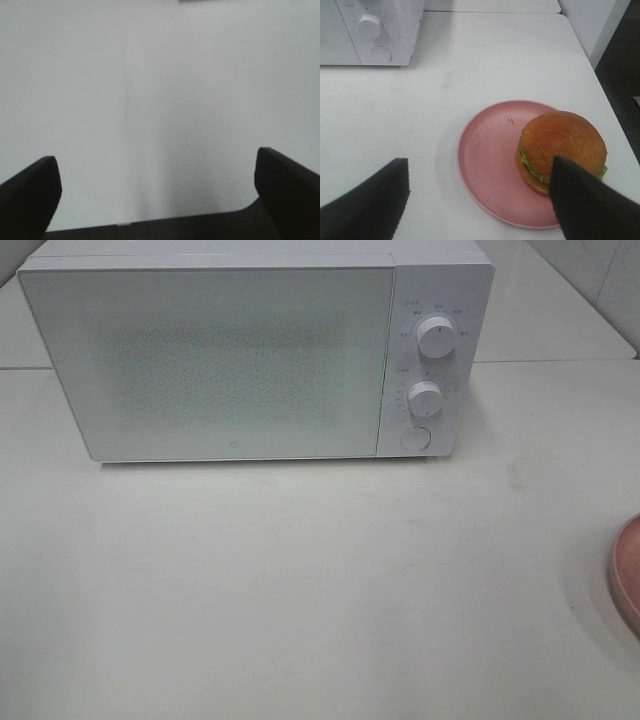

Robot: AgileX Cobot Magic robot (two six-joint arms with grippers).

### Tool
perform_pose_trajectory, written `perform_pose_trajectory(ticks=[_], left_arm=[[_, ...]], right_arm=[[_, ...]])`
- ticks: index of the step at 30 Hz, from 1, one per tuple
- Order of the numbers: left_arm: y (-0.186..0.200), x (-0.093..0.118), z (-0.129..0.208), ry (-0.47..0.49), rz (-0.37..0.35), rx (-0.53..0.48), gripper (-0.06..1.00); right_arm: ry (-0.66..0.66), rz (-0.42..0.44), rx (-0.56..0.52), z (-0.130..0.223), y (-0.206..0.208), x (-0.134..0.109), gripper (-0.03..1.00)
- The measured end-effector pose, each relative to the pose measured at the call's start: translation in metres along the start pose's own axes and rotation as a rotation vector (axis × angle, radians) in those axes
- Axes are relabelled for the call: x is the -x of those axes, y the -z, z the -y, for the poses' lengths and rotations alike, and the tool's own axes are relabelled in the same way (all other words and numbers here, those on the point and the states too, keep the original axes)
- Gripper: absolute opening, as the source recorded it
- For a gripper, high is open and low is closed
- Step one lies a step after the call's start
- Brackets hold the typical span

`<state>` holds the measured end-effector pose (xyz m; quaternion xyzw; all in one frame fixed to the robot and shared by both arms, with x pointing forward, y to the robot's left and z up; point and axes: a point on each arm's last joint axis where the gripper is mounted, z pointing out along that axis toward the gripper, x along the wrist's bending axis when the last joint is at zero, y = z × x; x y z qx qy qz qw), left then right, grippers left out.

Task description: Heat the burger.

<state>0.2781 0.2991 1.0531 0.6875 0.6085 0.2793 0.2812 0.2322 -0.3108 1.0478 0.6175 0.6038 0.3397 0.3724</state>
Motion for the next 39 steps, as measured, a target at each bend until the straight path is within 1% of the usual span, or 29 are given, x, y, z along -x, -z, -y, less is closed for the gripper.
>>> perform_pose_trajectory(ticks=[1,2,3,4,5,6,7,8,9,10,12,19,20,28,39], left_arm=[[0.009,0.001,0.005,0.005,0.004,0.062,0.97],[0.009,0.001,0.005,0.005,0.004,0.062,0.97],[0.016,0.003,0.01,0.032,0.028,0.117,0.97],[0.019,0.005,0.012,0.044,0.043,0.143,0.97],[0.019,0.005,0.012,0.044,0.043,0.143,0.97],[0.026,0.008,0.018,0.063,0.075,0.2,0.97],[0.029,0.009,0.021,0.067,0.086,0.226,0.97],[0.029,0.009,0.021,0.067,0.086,0.226,0.97],[0.034,0.01,0.025,0.072,0.096,0.27,0.97],[0.036,0.01,0.027,0.072,0.099,0.287,0.97],[0.037,0.011,0.029,0.072,0.1,0.301,0.97],[0.038,0.01,0.029,0.068,0.097,0.303,0.97],[0.038,0.009,0.029,0.063,0.083,0.303,0.97],[0.037,0.007,0.029,0.054,0.059,0.302,0.97],[0.037,0.007,0.029,0.054,0.059,0.302,0.97]], right_arm=[[0.0,0.0,0.0,0.0,0.0,0.0,0.77],[0.0,0.0,0.0,0.0,0.0,0.0,0.77],[0.0,0.0,0.0,0.0,0.0,0.0,0.77],[0.0,0.0,0.0,0.0,0.0,0.0,0.77],[0.0,0.0,0.0,0.0,0.0,0.0,0.77],[0.0,0.0,0.0,0.0,0.0,0.0,0.77],[0.0,0.0,0.0,0.0,0.0,0.0,0.77],[0.0,0.0,0.0,0.0,0.0,0.0,0.77],[0.0,0.0,0.0,0.0,0.0,0.0,0.77],[0.0,0.0,0.0,0.0,0.0,0.0,0.77],[0.0,0.0,0.0,0.0,0.0,0.0,0.77],[0.0,0.0,0.0,0.0,0.0,0.0,0.77],[0.0,0.0,0.0,0.0,0.0,0.0,0.77],[0.0,0.0,0.0,0.0,0.0,0.0,0.77],[0.0,0.0,0.0,0.0,0.0,0.0,0.77]])
